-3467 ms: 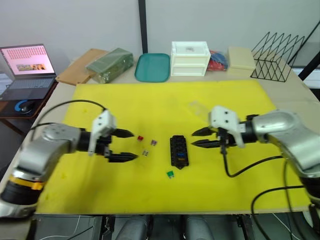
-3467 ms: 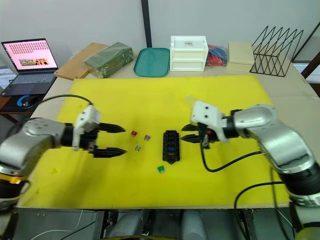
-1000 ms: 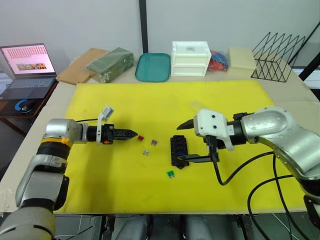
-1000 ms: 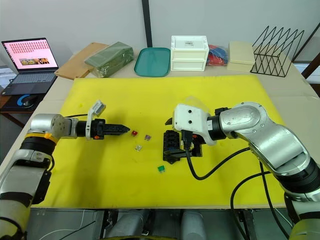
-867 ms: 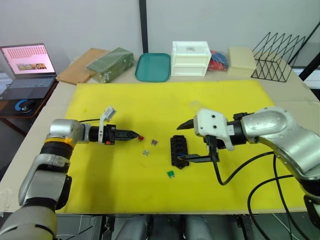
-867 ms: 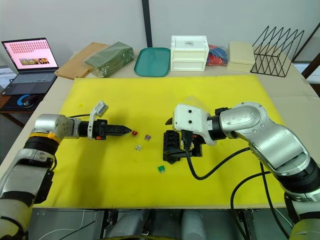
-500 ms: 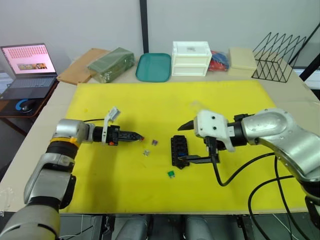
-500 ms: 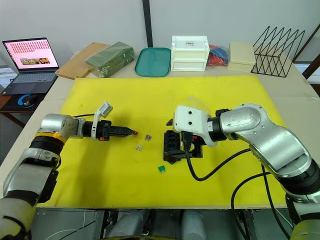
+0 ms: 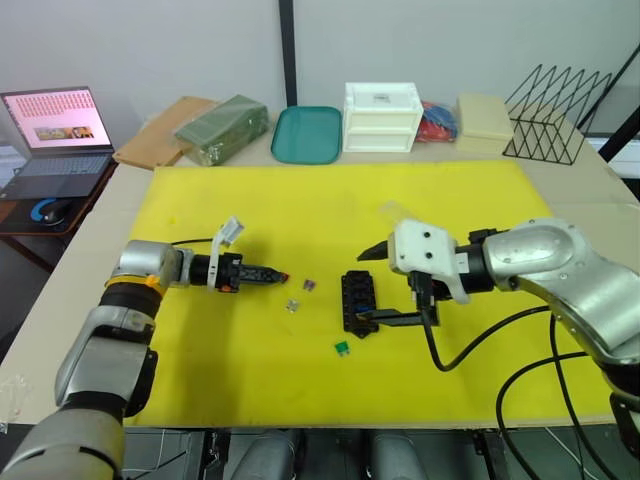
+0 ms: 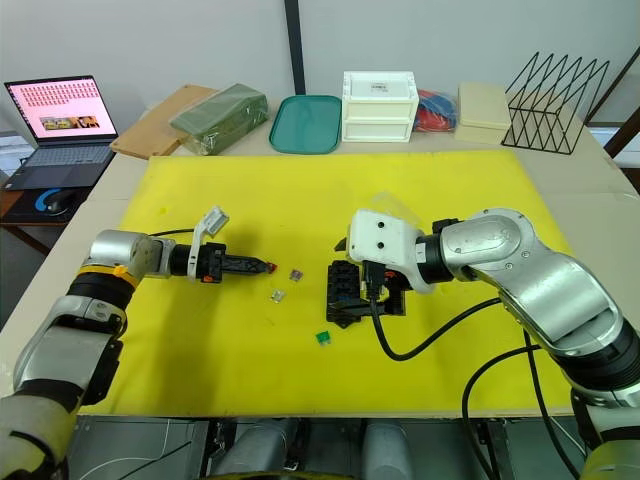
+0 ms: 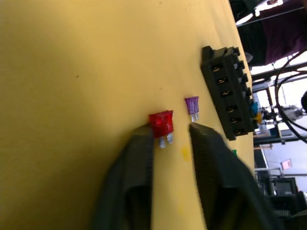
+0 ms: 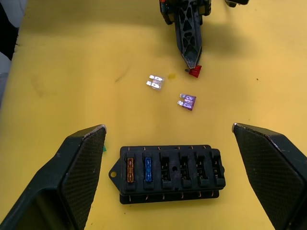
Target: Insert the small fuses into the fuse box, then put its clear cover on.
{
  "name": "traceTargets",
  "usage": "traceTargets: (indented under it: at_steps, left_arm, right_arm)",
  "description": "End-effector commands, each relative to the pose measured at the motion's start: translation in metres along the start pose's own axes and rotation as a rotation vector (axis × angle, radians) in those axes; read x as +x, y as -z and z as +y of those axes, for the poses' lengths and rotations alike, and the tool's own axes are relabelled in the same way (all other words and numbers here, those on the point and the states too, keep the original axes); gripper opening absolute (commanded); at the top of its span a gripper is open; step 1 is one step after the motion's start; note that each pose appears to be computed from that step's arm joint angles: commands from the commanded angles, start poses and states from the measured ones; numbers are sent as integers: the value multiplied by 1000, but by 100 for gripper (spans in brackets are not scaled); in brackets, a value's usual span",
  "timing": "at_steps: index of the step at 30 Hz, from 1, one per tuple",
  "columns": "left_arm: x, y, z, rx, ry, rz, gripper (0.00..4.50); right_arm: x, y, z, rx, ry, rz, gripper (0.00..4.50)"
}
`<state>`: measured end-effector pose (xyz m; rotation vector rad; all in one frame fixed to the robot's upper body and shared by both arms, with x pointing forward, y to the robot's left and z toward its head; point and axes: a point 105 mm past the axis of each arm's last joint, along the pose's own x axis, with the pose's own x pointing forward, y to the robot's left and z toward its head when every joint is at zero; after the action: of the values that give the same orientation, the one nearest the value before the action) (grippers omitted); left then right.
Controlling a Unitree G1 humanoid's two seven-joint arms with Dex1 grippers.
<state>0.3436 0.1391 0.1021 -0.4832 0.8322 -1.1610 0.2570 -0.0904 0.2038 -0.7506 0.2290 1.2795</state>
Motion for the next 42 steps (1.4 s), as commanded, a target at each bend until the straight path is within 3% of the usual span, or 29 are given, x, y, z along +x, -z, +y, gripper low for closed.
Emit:
traceTargets:
  at_steps: [1, 6, 10, 17, 21, 27, 30, 36, 42]
  left_arm:
    - [1, 10, 6, -16, -18, 24, 2]
    - [-1, 11, 9, -10, -32, 19, 2]
    - [-9, -3, -2, 93, 13, -39, 2]
    - [-18, -30, -60, 430, 190, -182, 2]
    - [-9, -21, -104, 688, 277, -187, 2]
    - [6, -11, -123, 828, 293, -193, 2]
    - [10, -12, -129, 864, 297, -207, 0]
    - [14, -11, -135, 901, 312, -206, 0]
    - [15, -13, -138, 909, 322, -208, 0]
  right_arm:
    - [-2, -8, 0, -47, 21, -18, 450]
    - [-3, -8, 0, -49, 21, -14, 450]
    - [-3, -8, 0, -45, 19, -15, 450]
    - [-9, -18, -5, 78, 7, -73, 450]
    - [-13, -34, -12, 259, -35, -154, 450]
    - [-12, -50, -15, 389, -87, -196, 450]
    - [-10, -51, -15, 404, -84, -187, 393]
    - [-4, -51, -17, 411, -62, -170, 195]
    - [0, -47, -17, 413, -48, -146, 195]
